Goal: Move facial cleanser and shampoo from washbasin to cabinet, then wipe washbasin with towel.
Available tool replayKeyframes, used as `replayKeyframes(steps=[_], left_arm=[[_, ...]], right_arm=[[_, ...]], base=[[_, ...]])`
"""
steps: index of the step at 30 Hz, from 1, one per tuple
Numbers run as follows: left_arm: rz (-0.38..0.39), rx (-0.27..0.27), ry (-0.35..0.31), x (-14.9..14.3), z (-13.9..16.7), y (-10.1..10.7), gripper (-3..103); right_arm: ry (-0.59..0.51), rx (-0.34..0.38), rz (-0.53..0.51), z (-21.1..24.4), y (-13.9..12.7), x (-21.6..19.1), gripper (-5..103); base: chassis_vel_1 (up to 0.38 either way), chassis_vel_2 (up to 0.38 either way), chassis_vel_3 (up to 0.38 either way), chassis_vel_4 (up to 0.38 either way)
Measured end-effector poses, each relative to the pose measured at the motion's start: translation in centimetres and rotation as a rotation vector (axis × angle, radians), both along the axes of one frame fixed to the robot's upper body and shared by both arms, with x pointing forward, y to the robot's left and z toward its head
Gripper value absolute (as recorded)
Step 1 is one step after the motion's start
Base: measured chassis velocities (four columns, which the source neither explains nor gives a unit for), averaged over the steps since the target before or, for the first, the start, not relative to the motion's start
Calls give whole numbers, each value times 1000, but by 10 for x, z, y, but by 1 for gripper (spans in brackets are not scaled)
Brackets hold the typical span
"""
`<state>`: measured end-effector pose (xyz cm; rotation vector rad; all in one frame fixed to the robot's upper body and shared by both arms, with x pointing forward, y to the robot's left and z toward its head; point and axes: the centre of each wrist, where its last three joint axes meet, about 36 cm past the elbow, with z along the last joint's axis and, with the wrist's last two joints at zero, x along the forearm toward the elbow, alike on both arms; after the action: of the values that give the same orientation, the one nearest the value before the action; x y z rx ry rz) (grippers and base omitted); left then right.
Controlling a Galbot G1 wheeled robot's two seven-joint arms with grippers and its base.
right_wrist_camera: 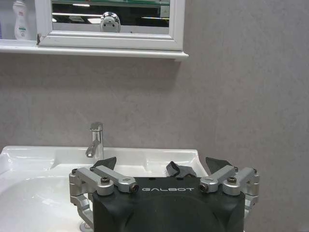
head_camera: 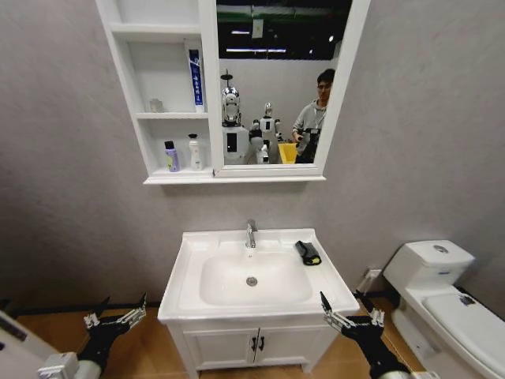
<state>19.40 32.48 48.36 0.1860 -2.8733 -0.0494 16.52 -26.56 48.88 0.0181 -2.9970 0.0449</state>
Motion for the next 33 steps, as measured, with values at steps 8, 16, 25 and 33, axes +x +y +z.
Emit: replayKeyframes(steps=[8, 16, 25, 33], left_arm=[[0, 0, 0, 0, 0, 0, 100], [0, 0, 0, 0, 0, 0, 100], [0, 0, 0, 0, 0, 0, 100], [0, 0, 0, 0, 0, 0, 100]], right_arm=[[0, 0, 0, 0, 0, 0, 100], [-1, 0, 0, 0, 0, 0, 100], [0, 0, 0, 0, 0, 0, 100], [0, 0, 0, 0, 0, 0, 100]], base=[[346, -333, -337, 355], [371, -363, -370, 369], [355, -354, -338, 344], [353, -359, -355, 352]])
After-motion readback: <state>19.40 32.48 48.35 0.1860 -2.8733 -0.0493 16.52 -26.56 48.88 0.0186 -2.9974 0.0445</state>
